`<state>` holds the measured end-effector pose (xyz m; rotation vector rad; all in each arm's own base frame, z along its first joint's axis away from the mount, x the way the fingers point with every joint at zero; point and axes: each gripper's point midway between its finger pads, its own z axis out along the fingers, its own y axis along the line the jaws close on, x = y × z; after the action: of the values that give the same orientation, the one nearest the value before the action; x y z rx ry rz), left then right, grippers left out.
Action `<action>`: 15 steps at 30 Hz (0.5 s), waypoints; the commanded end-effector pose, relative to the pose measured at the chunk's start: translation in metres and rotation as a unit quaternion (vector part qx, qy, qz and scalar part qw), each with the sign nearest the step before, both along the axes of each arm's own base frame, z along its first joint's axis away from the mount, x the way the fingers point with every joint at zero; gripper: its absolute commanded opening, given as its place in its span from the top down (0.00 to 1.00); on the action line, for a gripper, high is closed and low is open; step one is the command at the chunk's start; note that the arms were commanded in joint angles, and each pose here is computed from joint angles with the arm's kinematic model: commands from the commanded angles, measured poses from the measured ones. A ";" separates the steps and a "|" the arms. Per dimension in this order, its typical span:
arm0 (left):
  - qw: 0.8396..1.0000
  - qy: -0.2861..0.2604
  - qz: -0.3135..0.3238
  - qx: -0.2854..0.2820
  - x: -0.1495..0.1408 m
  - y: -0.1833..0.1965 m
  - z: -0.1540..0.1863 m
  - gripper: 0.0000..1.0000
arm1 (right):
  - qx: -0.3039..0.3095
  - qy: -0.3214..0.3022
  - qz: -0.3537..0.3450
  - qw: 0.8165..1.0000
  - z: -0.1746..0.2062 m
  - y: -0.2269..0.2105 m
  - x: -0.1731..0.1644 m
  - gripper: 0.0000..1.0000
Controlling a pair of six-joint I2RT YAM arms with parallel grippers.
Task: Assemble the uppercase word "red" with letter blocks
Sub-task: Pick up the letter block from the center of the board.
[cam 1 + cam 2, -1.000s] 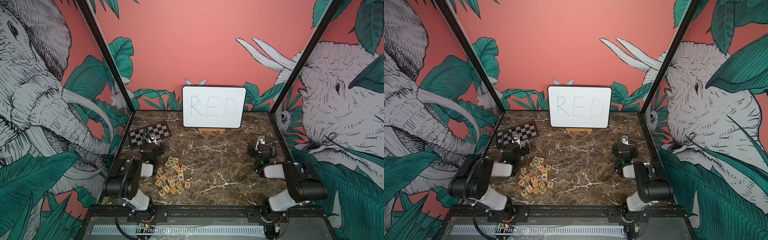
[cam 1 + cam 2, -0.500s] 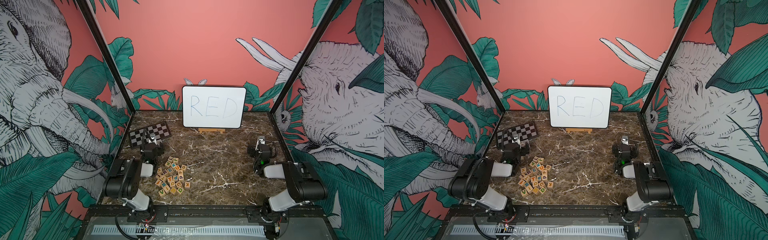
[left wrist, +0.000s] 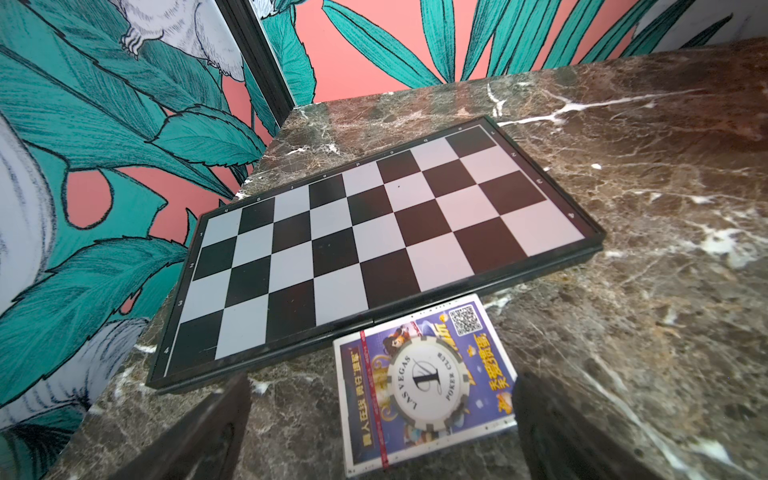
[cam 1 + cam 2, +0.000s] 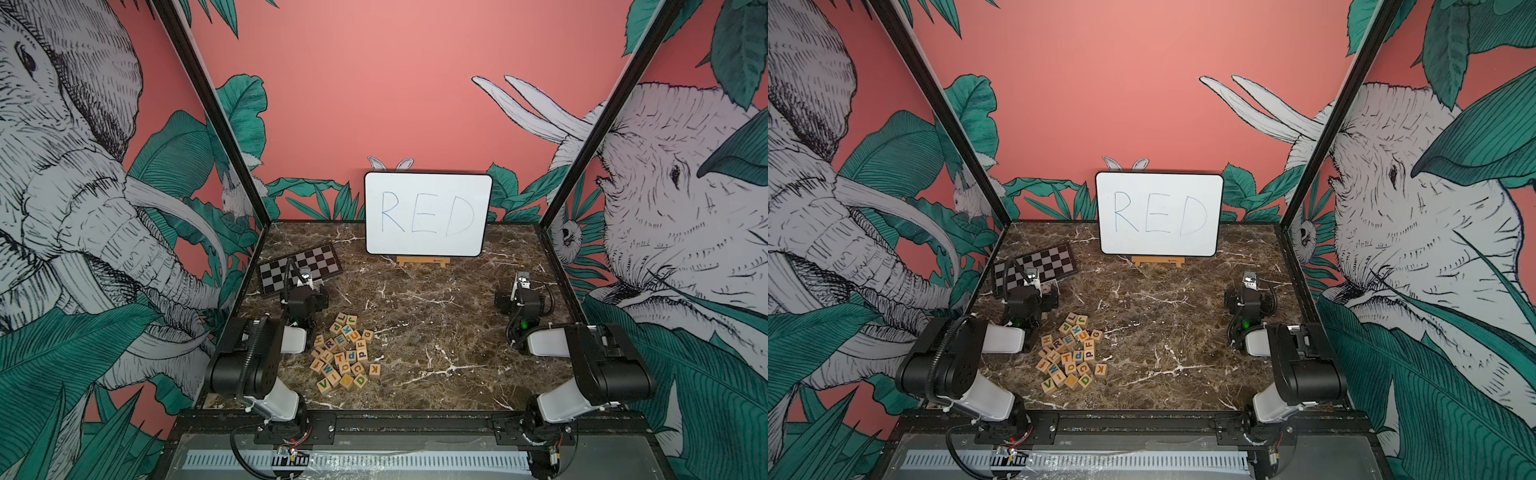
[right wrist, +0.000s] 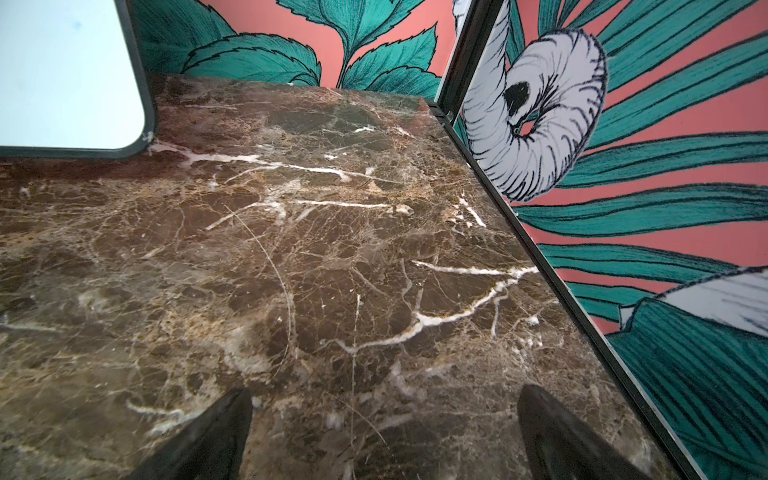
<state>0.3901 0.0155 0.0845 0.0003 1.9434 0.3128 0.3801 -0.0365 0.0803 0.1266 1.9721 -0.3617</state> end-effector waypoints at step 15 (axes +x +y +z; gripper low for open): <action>1.000 -0.026 -0.002 -0.006 0.005 -0.002 0.015 0.00 | 0.004 -0.032 0.000 0.999 0.017 0.001 0.006 0.01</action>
<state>0.3901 0.0155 0.0845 0.0003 1.9434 0.3128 0.3801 -0.0364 0.0804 0.1260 1.9718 -0.3615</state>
